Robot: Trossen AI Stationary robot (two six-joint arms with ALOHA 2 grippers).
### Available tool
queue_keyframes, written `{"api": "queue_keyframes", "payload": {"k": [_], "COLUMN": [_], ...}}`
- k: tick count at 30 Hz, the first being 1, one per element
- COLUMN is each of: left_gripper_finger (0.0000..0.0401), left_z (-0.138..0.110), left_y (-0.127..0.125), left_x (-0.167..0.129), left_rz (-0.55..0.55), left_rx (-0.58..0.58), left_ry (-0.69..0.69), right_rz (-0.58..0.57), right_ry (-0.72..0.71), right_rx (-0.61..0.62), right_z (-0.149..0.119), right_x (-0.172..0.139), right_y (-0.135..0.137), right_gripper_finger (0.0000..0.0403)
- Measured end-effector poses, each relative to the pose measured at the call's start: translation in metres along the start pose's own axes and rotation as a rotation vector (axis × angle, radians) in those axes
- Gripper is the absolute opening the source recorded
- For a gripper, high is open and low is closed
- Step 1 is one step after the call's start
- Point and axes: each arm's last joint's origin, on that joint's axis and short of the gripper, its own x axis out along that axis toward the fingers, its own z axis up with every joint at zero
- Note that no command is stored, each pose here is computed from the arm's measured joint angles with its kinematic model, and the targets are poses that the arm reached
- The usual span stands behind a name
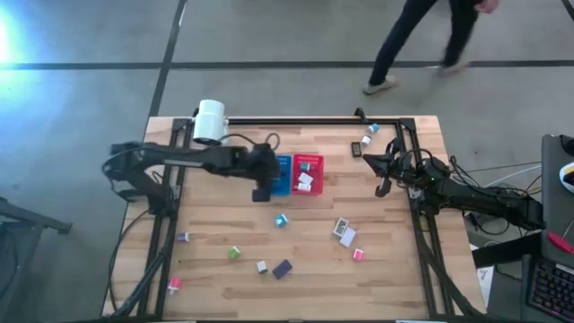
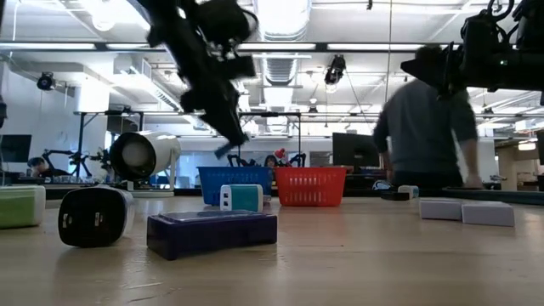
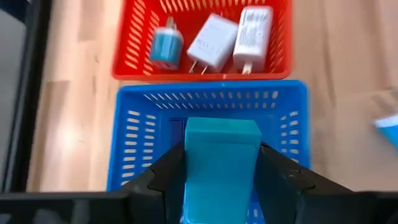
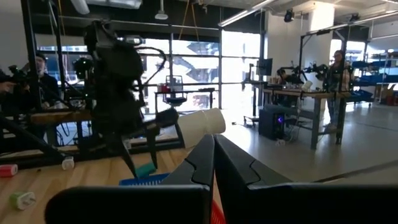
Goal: Pick & Place Office items
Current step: Put the light blue digital clock into the blue bin
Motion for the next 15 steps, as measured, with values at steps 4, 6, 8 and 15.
{"api": "queue_keyframes", "payload": {"k": [4, 6, 8, 15], "left_gripper_finger": [0.0152, 0.0152, 0.0152, 0.0152], "left_z": [0.005, 0.007, 0.008, 0.006], "left_y": [-0.001, -0.001, -0.001, 0.000], "left_x": [0.022, 0.029, 0.034, 0.040], "left_rz": [-0.004, -0.008, -0.008, -0.002], "left_rx": [0.018, 0.043, 0.061, 0.076], "left_ry": [0.050, 0.063, 0.066, 0.098], "right_rz": [0.000, 0.000, 0.000, 0.001], "right_ry": [0.000, -0.001, -0.003, -0.005], "right_rx": [-0.011, -0.018, -0.015, 0.030], "right_z": [0.000, 0.000, 0.000, 0.000], "right_x": [0.000, 0.000, 0.000, 0.000], "right_y": [0.000, 0.000, 0.000, 0.000], "right_gripper_finger": [0.0008, 0.0008, 0.0008, 0.0008]}}
